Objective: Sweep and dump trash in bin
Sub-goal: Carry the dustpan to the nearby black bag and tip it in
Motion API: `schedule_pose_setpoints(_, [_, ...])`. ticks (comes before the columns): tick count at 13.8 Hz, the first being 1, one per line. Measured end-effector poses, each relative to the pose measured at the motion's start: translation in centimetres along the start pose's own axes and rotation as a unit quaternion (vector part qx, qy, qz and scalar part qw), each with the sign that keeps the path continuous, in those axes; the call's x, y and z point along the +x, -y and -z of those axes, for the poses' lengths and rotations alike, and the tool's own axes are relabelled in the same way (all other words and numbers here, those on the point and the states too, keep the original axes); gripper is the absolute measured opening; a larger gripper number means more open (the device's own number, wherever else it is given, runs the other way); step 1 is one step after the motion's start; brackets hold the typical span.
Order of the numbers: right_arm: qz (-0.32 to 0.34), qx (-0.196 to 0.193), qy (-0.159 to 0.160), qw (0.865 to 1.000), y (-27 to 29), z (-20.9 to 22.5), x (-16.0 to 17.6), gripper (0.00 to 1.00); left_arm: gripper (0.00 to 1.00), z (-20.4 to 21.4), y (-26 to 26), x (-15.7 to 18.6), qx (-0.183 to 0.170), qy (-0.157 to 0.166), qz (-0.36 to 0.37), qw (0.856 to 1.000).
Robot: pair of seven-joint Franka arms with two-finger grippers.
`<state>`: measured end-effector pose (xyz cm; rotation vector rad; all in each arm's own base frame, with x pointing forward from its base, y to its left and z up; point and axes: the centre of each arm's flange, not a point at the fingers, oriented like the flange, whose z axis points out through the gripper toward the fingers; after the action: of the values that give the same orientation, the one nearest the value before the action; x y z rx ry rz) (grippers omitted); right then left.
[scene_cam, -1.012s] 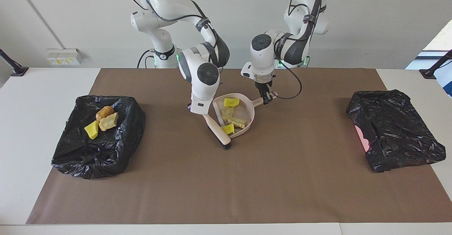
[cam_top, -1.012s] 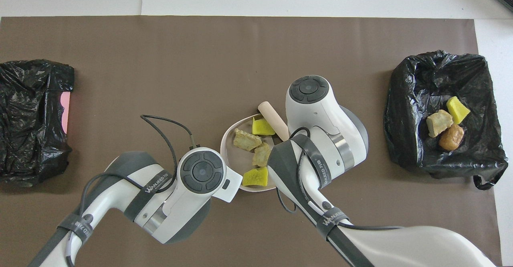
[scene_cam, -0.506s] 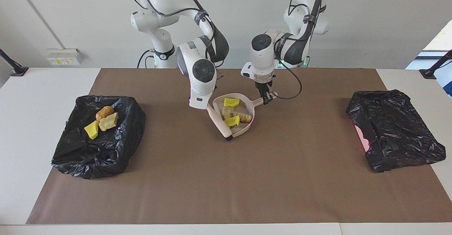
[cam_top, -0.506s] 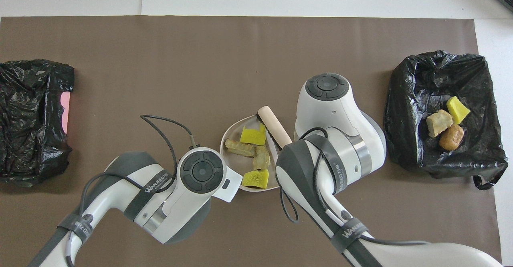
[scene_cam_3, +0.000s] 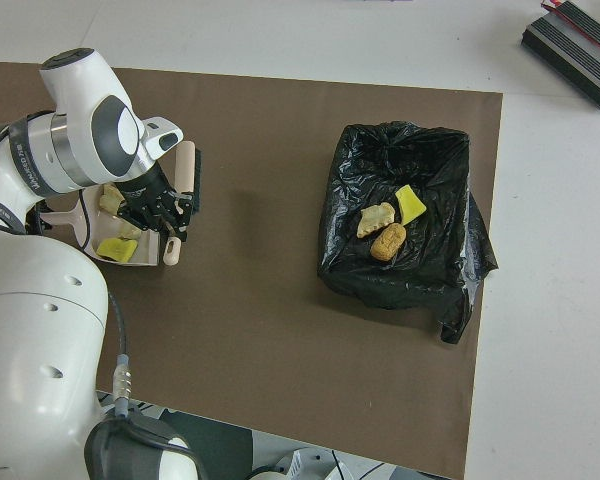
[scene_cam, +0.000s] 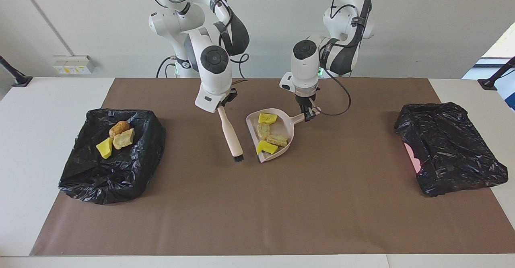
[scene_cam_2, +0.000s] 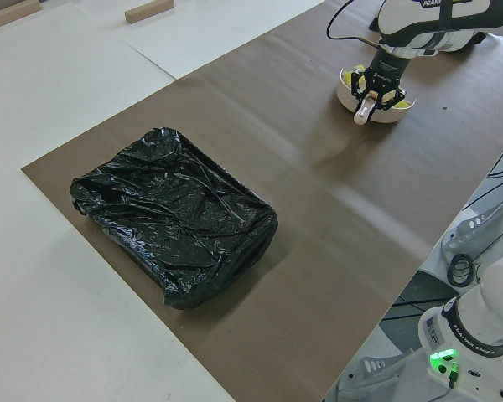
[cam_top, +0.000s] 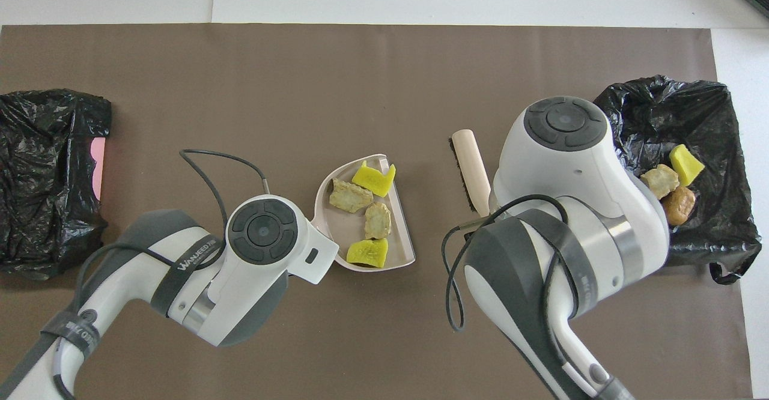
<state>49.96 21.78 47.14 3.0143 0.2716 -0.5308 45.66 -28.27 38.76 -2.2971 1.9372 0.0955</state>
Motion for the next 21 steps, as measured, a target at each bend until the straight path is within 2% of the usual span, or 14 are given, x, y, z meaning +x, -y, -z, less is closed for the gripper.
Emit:
schedule_pose_setpoints(2, [-0.042, 0.012, 0.001, 0.999, 2.2, -0.2, -1.6, 0.26, 0.32, 2.5, 2.4, -2.4, 0.004, 0.000, -0.016, 1.000])
schedule_pose_setpoints(4, [-0.067, 0.052, 0.002, 0.996, 5.6, -1.5, -2.8, 0.26, 0.32, 5.6, 5.6, -7.0, 0.011, -0.004, -0.040, 0.999])
schedule_pose_setpoints(7, [-0.079, 0.064, 0.022, 0.995, 9.0, -4.5, -4.3, 0.26, 0.32, 9.2, 10.5, -17.0, 0.011, -0.020, -0.066, 0.998])
schedule_pose_setpoints(10, [-0.091, 0.067, 0.011, 0.994, 13.7, -6.8, -5.2, 0.26, 0.32, 10.9, 14.1, -26.5, 0.025, -0.032, -0.078, 0.996])
schedule_pose_setpoints(15, [-0.090, 0.062, -0.013, 0.994, 19.5, -11.4, -5.8, 0.26, 0.32, 10.2, 15.9, -43.3, 0.029, -0.023, -0.005, 0.999])
schedule_pose_setpoints(18, [-0.088, 0.056, -0.011, 0.994, 19.7, -13.7, -5.9, 0.26, 0.32, 11.5, 16.9, -51.3, 0.063, -0.002, -0.030, 0.998])
schedule_pose_setpoints(19, [-0.089, 0.056, -0.012, 0.994, 19.7, -14.0, -5.9, 0.26, 0.32, 11.7, 17.4, -53.0, 0.071, 0.019, -0.038, 0.997])
schedule_pose_setpoints(21, [-0.087, 0.056, -0.014, 0.995, 19.9, -14.5, -6.0, 0.26, 0.32, 11.6, 18.4, -54.4, 0.079, 0.074, -0.056, 0.993])
